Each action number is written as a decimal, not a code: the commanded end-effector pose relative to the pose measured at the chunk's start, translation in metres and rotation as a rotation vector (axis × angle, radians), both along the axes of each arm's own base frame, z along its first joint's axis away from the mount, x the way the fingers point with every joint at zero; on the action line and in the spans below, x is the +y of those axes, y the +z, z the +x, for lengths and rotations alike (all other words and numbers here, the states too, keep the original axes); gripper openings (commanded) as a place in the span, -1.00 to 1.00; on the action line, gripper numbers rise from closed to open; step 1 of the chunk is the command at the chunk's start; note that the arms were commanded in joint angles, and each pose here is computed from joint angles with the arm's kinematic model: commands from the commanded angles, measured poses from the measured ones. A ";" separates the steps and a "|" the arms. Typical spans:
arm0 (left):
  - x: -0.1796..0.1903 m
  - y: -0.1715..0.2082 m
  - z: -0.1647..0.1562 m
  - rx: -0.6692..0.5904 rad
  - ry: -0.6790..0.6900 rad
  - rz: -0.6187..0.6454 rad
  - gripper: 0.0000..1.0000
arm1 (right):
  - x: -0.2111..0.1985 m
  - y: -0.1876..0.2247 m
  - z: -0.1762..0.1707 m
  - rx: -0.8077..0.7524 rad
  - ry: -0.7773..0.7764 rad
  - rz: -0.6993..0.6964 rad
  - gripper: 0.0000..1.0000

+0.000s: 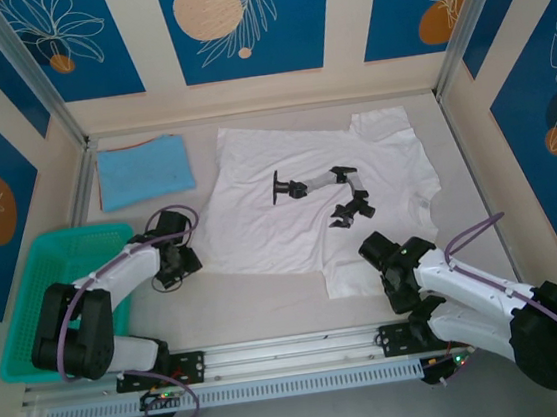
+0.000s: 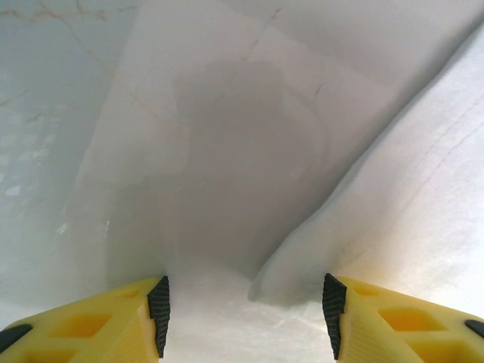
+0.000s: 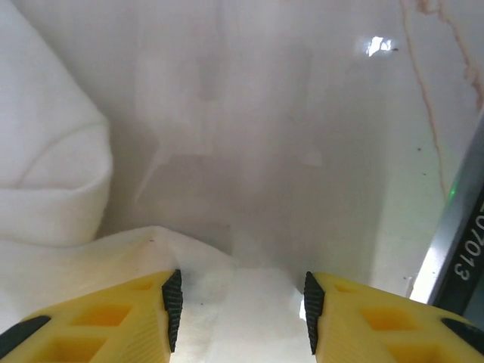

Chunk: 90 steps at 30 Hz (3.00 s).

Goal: Fold and stack the t-shirts

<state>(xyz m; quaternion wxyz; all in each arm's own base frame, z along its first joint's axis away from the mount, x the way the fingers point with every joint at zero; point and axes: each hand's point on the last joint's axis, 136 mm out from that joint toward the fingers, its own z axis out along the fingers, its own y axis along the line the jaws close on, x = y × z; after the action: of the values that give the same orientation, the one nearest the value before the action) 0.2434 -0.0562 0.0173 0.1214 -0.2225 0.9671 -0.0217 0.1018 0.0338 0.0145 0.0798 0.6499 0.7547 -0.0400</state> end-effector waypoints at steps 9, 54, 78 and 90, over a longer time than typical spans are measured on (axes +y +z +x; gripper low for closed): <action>-0.019 0.001 0.020 -0.060 -0.060 -0.062 0.03 | -0.010 0.001 0.010 -0.081 -0.102 -0.056 -0.31; -0.018 0.050 0.024 -0.117 -0.068 -0.044 -1.00 | 0.003 0.136 0.033 -0.398 0.379 -0.118 -1.00; -0.030 0.051 0.013 -0.045 -0.096 -0.112 -1.00 | 0.020 0.207 0.062 -0.546 0.662 -0.226 -1.00; -0.032 0.084 0.101 -0.056 -0.011 -0.097 -1.00 | 0.044 0.198 0.168 -0.453 0.814 -0.172 -1.00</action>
<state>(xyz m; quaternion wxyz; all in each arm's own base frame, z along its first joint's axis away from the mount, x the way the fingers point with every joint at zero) 0.3411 -0.0973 0.1121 0.1728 -0.1981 0.9605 -0.0918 0.2386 0.0592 0.2020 0.2977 0.3526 0.8858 0.0484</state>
